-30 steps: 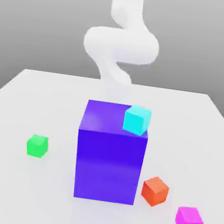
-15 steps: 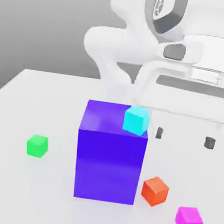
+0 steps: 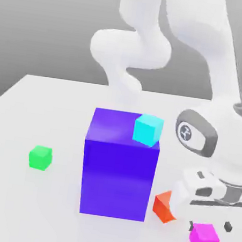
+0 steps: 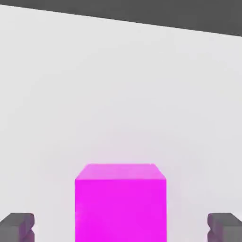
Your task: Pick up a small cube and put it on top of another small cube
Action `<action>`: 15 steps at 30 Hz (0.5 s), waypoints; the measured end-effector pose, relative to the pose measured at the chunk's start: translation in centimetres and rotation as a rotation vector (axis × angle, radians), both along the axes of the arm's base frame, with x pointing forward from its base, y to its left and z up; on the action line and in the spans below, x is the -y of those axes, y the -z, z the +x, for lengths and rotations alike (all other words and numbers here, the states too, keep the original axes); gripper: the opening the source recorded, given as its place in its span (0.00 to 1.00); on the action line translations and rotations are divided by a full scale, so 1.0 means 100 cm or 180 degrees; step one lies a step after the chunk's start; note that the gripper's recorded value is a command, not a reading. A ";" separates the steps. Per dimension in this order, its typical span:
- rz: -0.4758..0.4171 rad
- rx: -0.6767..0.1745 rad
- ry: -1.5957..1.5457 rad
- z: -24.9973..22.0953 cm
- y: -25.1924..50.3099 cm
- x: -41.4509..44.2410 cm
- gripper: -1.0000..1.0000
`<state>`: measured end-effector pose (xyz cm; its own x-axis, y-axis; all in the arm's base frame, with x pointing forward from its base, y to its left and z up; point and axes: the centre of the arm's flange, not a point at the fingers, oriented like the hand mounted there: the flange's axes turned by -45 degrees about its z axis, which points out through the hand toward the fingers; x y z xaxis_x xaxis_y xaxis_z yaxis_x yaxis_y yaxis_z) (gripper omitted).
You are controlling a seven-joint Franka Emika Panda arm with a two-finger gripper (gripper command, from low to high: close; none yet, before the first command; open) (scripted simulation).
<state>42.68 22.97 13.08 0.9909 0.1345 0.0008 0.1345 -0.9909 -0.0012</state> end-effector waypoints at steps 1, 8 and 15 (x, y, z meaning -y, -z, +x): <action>0.0000 0.0000 0.0000 0.000 0.000 0.000 0.00; 0.0008 0.0003 0.0003 0.001 -0.010 -0.001 0.00; 0.0012 0.0196 0.0590 0.028 -0.088 0.041 0.00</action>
